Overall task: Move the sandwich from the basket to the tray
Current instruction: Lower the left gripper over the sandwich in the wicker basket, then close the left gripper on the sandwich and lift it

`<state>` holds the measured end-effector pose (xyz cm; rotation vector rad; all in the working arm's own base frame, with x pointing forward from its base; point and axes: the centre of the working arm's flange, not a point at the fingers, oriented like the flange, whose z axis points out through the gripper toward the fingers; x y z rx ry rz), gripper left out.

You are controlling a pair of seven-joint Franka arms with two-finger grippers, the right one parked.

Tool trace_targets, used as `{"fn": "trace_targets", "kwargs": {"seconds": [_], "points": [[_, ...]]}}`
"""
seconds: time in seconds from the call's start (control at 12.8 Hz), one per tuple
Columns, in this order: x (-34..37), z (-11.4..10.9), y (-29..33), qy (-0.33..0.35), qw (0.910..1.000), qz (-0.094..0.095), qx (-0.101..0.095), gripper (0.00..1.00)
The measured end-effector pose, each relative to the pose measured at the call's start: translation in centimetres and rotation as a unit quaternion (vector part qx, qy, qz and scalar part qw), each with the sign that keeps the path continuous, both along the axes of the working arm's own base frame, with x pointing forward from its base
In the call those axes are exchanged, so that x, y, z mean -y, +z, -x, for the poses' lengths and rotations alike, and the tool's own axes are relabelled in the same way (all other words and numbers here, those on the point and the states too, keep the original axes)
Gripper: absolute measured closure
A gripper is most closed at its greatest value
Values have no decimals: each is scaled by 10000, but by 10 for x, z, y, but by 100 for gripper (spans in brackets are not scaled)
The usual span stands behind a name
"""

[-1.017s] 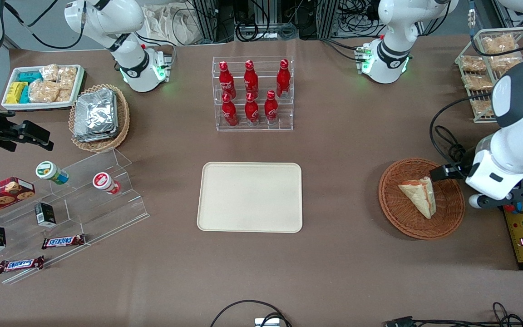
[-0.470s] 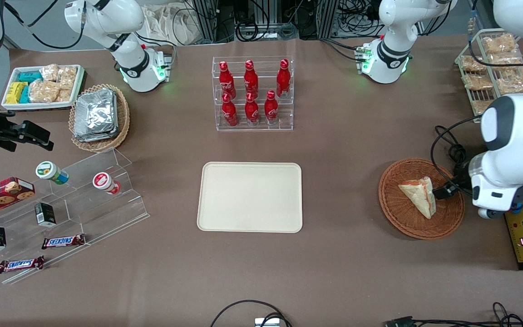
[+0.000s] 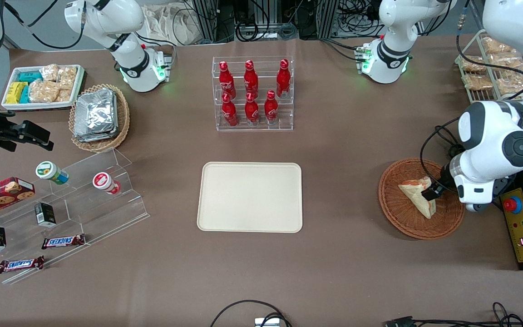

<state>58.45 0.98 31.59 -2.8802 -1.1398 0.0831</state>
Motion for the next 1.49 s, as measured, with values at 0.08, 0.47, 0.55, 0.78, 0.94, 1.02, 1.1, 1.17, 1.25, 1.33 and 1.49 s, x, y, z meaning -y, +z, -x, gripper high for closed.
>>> {"fn": "trace_targets", "kwargs": {"seconds": [0.08,0.47,0.55,0.78,0.94,1.02,1.1,1.17,1.25,1.33,1.49], "points": [[-7,6,-12,60,10000,20,57,0],[-18,22,-40,181,9995,92,260,0],[-18,24,-43,203,9994,102,268,0],[-17,25,-50,250,9993,122,234,0],[-16,25,-57,260,9993,148,235,0],[-16,25,-61,262,9992,164,238,0],[-16,25,-65,265,9992,181,228,0],[-16,25,-69,266,9992,194,221,4],[-15,25,-70,265,9992,202,220,4],[-14,25,-70,256,9992,206,233,13],[-11,24,-69,222,9992,214,247,39]]}}
